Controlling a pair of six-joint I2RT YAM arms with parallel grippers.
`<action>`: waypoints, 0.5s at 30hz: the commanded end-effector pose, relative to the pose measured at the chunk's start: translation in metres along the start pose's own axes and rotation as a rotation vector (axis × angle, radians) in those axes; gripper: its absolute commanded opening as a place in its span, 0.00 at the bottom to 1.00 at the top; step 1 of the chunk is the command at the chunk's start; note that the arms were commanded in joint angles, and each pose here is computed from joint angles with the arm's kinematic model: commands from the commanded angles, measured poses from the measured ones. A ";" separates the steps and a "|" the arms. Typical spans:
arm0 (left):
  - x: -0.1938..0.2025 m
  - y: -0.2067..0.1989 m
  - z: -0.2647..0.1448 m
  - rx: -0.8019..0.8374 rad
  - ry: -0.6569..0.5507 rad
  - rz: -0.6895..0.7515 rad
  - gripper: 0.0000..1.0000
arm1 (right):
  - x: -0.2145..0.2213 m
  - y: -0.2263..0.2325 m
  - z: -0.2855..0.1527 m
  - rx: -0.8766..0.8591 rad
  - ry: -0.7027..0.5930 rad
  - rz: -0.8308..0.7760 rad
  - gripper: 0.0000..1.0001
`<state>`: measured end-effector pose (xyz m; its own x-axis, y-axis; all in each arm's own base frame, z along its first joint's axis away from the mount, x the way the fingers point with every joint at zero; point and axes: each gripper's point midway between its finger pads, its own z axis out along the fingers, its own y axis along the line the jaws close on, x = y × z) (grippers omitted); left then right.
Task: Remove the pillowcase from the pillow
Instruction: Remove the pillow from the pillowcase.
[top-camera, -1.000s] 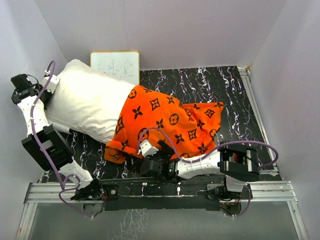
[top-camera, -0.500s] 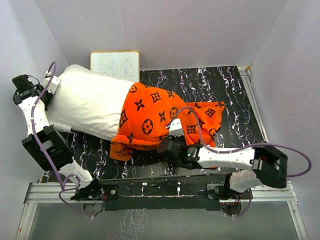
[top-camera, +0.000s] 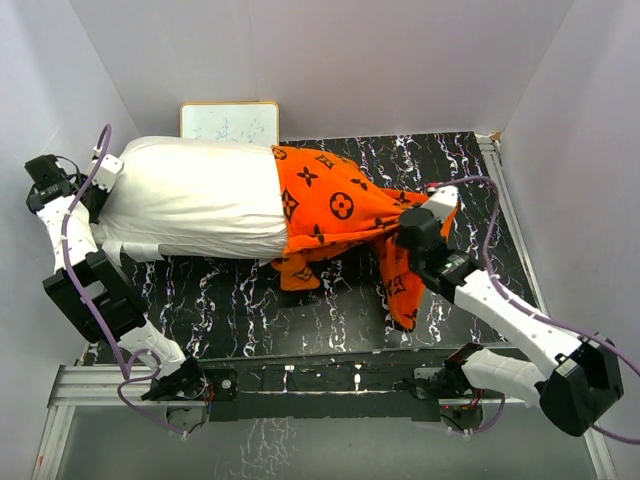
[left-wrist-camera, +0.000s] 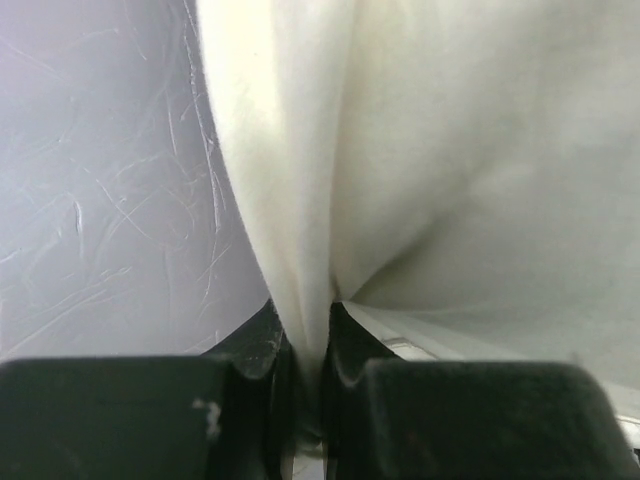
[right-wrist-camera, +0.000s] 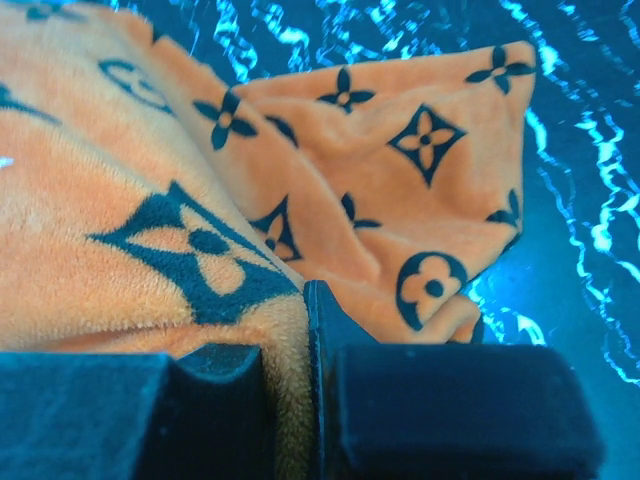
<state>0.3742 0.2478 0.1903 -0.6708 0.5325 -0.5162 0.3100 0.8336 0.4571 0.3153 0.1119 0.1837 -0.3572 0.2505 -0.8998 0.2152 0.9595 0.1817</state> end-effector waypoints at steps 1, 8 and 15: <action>0.009 0.062 -0.025 -0.231 -0.010 0.063 0.00 | -0.086 -0.052 -0.003 0.155 -0.193 0.174 0.08; 0.037 0.068 -0.018 -0.243 0.026 0.058 0.00 | -0.128 -0.128 -0.001 0.270 -0.274 0.341 0.08; 0.041 0.070 -0.016 -0.245 0.030 0.067 0.00 | -0.174 -0.176 -0.012 0.356 -0.379 0.447 0.08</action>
<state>0.3535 0.2905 0.1734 -0.6978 0.5241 -0.4882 0.2641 0.8218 0.5048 0.3255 -0.0747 0.2349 -0.0777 0.4938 -0.8661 0.6043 0.7143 0.3530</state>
